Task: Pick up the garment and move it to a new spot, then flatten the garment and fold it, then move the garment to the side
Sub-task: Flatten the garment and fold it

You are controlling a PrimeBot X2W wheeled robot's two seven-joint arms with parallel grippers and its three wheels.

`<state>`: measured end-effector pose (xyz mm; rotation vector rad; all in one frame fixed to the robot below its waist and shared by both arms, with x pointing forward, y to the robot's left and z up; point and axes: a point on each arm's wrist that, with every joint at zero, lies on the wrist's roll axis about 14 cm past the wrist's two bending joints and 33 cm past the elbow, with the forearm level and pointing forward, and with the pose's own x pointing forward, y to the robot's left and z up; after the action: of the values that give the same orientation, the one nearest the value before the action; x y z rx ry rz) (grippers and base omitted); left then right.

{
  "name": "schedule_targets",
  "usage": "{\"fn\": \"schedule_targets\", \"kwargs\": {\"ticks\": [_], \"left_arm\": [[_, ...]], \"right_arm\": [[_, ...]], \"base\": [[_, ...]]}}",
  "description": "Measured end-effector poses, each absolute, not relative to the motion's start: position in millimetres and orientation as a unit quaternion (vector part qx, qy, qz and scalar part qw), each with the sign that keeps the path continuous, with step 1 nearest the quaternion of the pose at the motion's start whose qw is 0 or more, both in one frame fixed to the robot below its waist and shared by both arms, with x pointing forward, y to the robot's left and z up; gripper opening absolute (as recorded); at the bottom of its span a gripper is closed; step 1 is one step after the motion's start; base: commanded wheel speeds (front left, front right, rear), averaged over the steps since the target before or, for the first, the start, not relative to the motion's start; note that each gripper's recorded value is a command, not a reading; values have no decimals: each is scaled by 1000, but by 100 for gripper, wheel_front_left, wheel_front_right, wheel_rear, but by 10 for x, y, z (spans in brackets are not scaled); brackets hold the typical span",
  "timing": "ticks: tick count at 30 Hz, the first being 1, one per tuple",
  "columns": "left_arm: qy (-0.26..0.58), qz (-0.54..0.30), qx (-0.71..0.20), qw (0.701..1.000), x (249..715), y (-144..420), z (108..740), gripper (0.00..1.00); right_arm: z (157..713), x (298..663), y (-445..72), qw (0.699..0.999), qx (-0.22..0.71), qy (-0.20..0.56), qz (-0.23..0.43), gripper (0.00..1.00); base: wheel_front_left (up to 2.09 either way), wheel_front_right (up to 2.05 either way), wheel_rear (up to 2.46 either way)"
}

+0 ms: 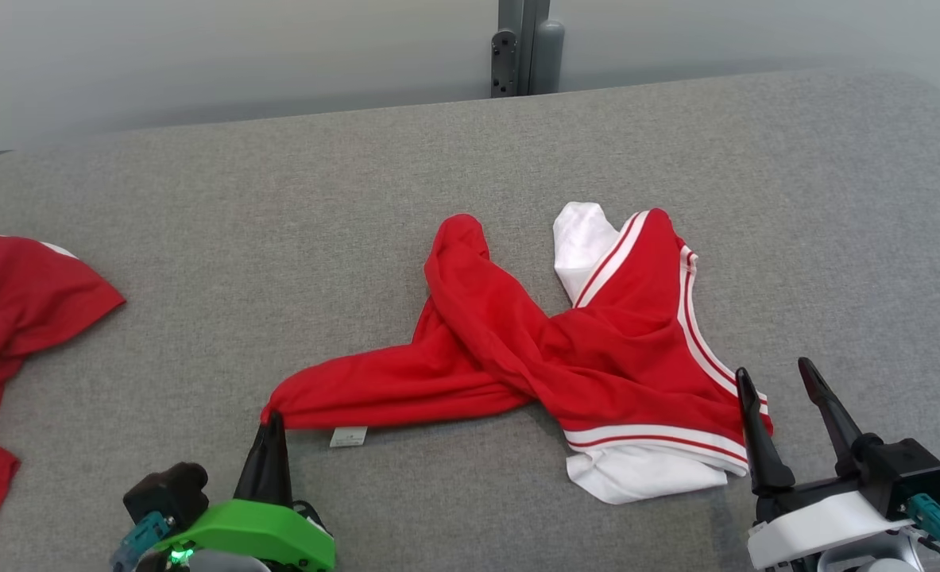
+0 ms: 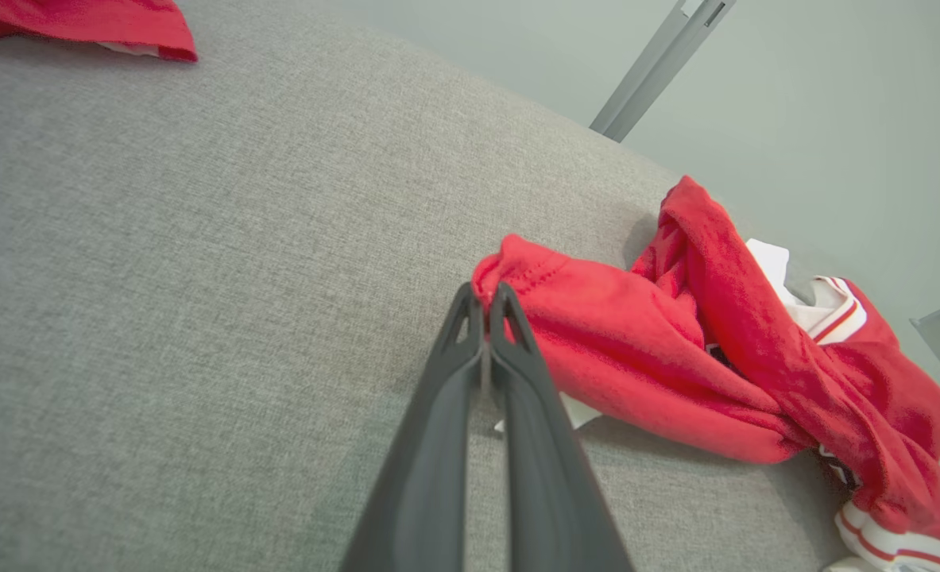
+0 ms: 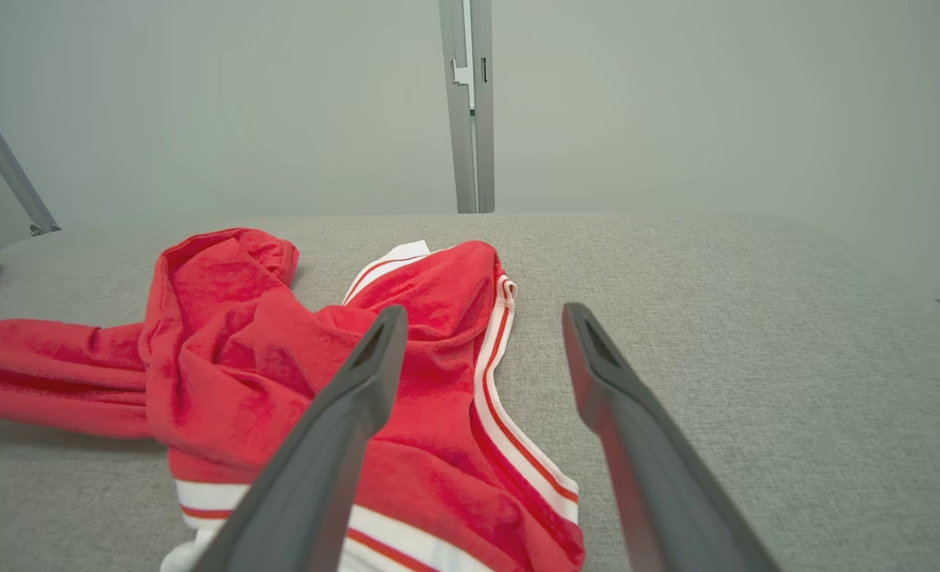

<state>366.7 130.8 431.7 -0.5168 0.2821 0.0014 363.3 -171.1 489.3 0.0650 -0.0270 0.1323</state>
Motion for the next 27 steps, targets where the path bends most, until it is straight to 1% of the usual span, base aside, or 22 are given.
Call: {"fn": "schedule_targets", "kwargs": {"ticks": [2,3,4,5,6,9,10,13,15,17,20,22,25,27], "left_arm": [[156,11,-256,954,3619,1321,4178,0],[168,12,-254,952,3581,1307,4098,26],[181,11,-251,951,3538,1290,4013,49],[201,10,-248,948,3486,1273,3911,92],[218,10,-246,944,3447,1266,3831,100],[253,27,-244,936,3372,1318,3672,100],[257,31,-231,938,3376,1378,3657,100],[241,49,-200,948,3493,1604,3762,100],[222,34,-177,958,3602,1609,3923,100],[199,9,-175,964,3725,1520,4126,100],[191,-59,-180,963,3770,1132,4360,100],[197,-116,-192,954,3709,759,4475,100],[227,-195,-223,928,3512,210,4533,100],[257,-245,-225,907,3338,-111,4472,100]], "right_arm": [[4883,3618,-1699,997,35,-12,66,100],[4879,3609,-1703,997,36,-11,64,100],[4877,3600,-1713,997,36,-11,62,100],[4874,3590,-1730,998,36,-10,59,100],[4872,3580,-1738,998,37,-10,57,100],[4877,3546,-1789,998,38,-11,48,100],[4883,3534,-1811,998,37,-11,44,100],[4898,3496,-1867,999,36,-13,35,100],[4904,3474,-1881,999,37,-14,31,100],[4907,3455,-1901,999,37,-14,28,100],[4923,3433,-1929,999,38,-17,21,100],[4941,3420,-1977,999,37,-20,12,100],[4936,3391,-2032,999,38,-19,2,100],[4920,3380,-2060,999,38,-16,-3,100]], "base": [[0,0,0],[0,0,0],[0,0,0],[0,0,0],[0,0,0],[0,0,0],[0,0,0],[0,0,0],[0,0,0],[0,0,0],[0,0,0],[0,0,0],[0,0,0],[0,0,0]]}}
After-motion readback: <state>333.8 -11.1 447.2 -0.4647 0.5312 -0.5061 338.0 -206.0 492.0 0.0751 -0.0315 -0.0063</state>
